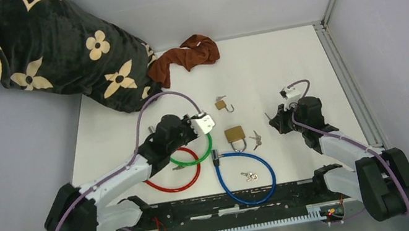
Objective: Lock with the key
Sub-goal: Place the key at the center of the board.
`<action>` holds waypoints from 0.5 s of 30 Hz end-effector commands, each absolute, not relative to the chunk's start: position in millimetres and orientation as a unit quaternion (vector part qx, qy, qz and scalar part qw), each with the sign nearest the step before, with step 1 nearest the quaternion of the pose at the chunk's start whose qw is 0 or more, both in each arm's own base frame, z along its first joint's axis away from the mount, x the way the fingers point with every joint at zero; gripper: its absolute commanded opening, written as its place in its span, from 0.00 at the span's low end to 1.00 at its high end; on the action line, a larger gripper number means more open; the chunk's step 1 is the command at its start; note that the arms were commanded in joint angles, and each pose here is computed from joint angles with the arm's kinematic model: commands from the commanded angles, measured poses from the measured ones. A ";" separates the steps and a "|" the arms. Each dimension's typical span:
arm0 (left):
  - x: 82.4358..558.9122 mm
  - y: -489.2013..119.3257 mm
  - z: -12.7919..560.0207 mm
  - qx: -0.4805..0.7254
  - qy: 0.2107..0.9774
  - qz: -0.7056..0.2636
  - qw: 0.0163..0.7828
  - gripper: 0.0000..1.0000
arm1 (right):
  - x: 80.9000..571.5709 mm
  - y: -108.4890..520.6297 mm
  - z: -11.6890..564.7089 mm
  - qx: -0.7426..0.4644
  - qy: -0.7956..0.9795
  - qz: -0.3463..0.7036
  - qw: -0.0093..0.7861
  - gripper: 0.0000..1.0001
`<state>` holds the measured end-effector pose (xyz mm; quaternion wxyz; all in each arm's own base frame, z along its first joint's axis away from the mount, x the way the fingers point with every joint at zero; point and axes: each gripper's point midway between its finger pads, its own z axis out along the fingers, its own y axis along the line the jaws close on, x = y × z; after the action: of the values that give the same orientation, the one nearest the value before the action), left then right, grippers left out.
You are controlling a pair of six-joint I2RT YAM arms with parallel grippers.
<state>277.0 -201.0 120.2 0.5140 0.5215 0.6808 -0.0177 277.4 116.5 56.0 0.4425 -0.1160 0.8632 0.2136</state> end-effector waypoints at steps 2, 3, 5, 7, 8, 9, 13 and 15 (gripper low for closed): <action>310.0 -312.8 233.0 0.549 0.495 -0.025 0.673 0.02 | 282.0 91.7 50.4 -0.011 0.842 0.238 0.483 0.00; 310.4 -331.2 233.7 0.559 0.480 -0.033 0.675 0.02 | 279.8 87.2 46.3 0.005 0.842 0.238 0.484 0.00; 307.9 -365.6 228.2 0.583 0.456 -0.049 0.670 0.02 | 273.5 79.8 36.3 0.034 0.842 0.237 0.483 0.05; 306.7 -395.4 216.6 0.604 0.442 -0.066 0.660 0.02 | 270.2 74.0 30.8 0.051 0.842 0.231 0.485 0.20; 307.7 -408.6 210.1 0.611 0.439 -0.073 0.655 0.02 | 268.7 71.6 28.1 0.055 0.844 0.226 0.484 0.28; 309.6 -421.7 196.9 0.620 0.439 -0.079 0.646 0.02 | 268.0 68.3 26.5 0.058 0.845 0.217 0.485 0.33; 319.2 -463.0 178.3 0.633 0.435 -0.088 0.635 0.02 | 267.8 49.8 25.6 0.084 0.847 0.170 0.497 0.43; 326.0 -481.5 172.9 0.637 0.432 -0.086 0.633 0.02 | 270.3 34.5 32.5 0.105 0.838 0.145 0.515 0.45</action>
<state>307.7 -436.8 119.5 0.5592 0.6573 0.4970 -0.0914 263.5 62.8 22.9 0.4791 0.0596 0.8529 0.1988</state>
